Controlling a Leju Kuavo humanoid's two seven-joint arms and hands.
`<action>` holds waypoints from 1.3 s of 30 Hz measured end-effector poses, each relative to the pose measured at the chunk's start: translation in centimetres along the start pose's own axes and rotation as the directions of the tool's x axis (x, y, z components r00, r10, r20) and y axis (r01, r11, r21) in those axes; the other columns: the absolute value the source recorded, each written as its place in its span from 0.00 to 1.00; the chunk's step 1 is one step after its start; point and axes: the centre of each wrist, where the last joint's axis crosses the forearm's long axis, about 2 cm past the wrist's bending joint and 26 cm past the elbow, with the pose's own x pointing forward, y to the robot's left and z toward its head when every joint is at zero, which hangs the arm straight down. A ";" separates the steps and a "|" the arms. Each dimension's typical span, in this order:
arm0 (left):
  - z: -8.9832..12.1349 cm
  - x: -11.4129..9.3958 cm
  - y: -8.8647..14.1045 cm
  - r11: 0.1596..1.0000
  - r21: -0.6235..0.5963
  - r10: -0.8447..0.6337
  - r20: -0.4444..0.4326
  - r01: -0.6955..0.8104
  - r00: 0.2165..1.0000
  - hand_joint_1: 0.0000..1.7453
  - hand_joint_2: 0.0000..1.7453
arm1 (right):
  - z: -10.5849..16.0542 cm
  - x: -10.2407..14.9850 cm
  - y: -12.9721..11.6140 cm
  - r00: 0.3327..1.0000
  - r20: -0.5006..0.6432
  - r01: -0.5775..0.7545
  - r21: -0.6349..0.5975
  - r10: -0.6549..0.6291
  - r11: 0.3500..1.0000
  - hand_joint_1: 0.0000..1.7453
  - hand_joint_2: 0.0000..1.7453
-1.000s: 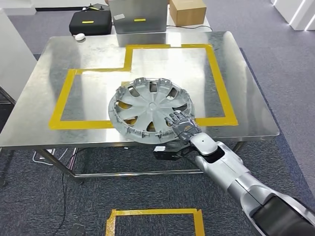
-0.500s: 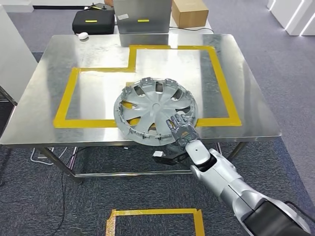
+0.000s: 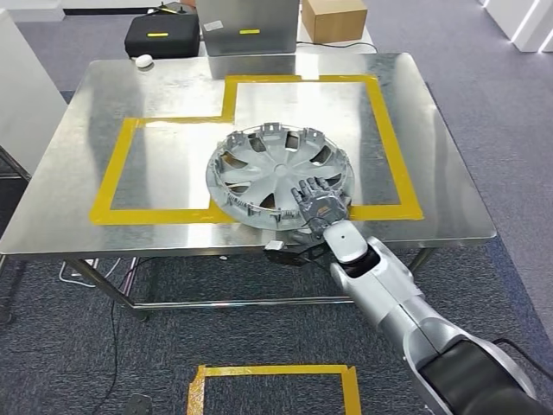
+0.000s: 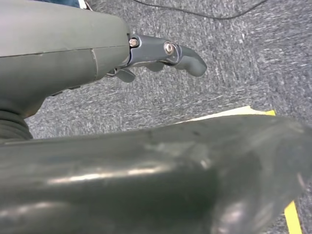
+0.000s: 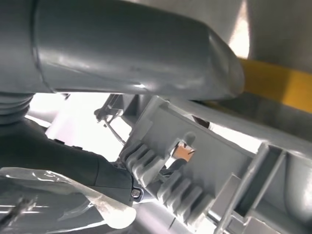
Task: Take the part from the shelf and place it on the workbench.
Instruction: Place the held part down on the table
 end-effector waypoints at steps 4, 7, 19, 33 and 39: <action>0.1 -0.3 0.0 1.000 0.009 0.006 -0.006 -0.006 1.000 0.00 0.00 | -0.6 -1.2 -1.2 0.999 0.043 0.027 0.075 -0.030 0.997 0.00 0.00; 0.2 -0.8 0.1 1.000 0.018 0.012 -0.015 -0.011 1.000 0.00 0.00 | -0.6 -1.6 -1.3 0.996 0.057 0.063 0.091 -0.068 0.994 0.00 0.00; 0.3 -0.9 0.2 0.999 0.025 0.020 0.002 -0.020 1.000 0.00 0.00 | -0.3 -6.4 -2.7 0.748 0.221 0.514 0.404 -0.626 0.757 0.00 0.00; 0.1 -0.5 0.3 1.000 0.020 -0.002 0.011 0.001 1.000 0.00 0.00 | 2.2 -8.7 0.4 0.512 0.266 0.788 0.234 -0.817 0.570 0.00 0.00; 0.2 -0.7 0.3 1.000 0.023 0.004 0.018 -0.005 1.000 0.00 0.00 | 3.5 -6.1 2.7 0.425 0.268 0.858 0.183 -0.864 0.479 0.00 0.00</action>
